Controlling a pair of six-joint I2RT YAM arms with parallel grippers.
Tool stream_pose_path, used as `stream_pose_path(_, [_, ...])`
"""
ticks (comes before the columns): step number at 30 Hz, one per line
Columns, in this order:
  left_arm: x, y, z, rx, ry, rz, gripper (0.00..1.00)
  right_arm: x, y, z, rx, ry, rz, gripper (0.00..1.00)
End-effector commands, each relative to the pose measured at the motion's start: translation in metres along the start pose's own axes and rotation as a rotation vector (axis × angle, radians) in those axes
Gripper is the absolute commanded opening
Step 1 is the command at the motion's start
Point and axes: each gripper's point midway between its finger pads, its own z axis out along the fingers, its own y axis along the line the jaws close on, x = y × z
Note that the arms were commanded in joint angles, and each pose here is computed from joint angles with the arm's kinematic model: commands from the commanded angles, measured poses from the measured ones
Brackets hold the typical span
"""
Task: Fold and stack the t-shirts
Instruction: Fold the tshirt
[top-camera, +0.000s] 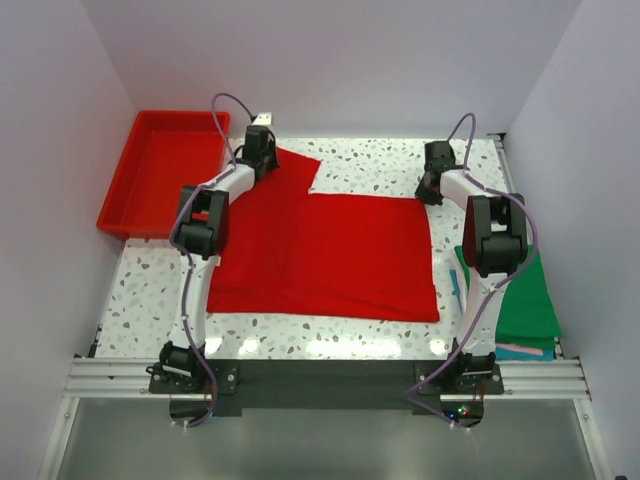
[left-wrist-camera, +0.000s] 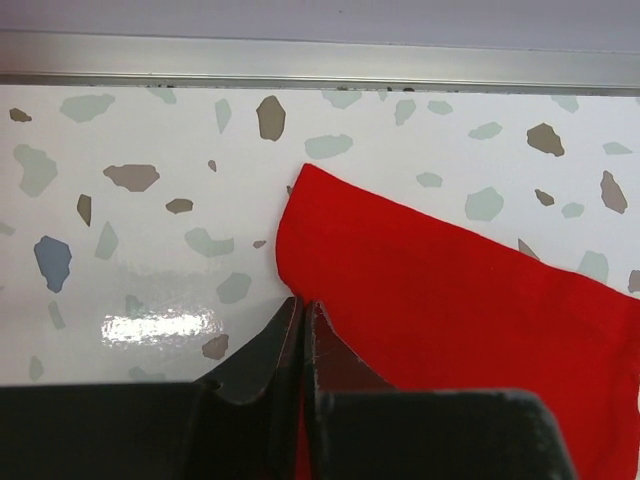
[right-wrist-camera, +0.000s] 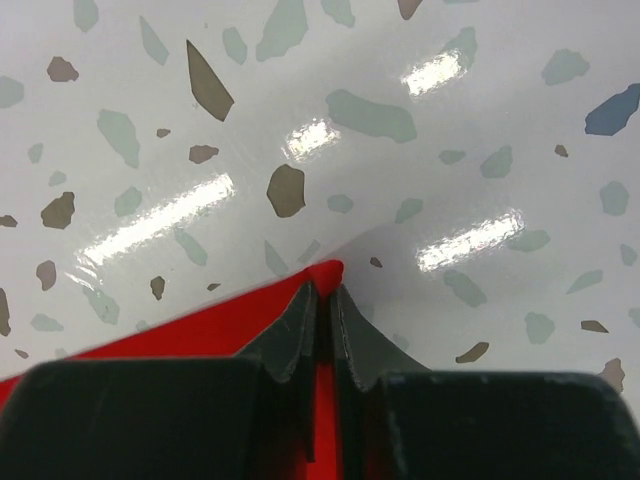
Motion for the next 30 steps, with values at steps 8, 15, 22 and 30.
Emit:
stream_pose_path(8, [-0.12,-0.01,-0.059,0.057,-0.254,-0.069,0.03,-0.03,0.007,-0.015,-0.037,-0.058,0.045,0.0])
stream_pose_path(15, [-0.136,-0.011,-0.094,0.074,-0.291,-0.079,0.0,-0.042,0.009,-0.042,-0.074,-0.097,0.071,0.0])
stream_pose_path(22, [-0.118,-0.004,-0.128,0.068,-0.268,-0.09,0.0,-0.034,0.001,-0.064,-0.091,-0.099,0.084,0.0])
stream_pose_path(30, [-0.091,0.009,-0.177,0.038,-0.245,-0.124,0.0,-0.017,-0.011,-0.098,-0.126,-0.109,0.126,0.0])
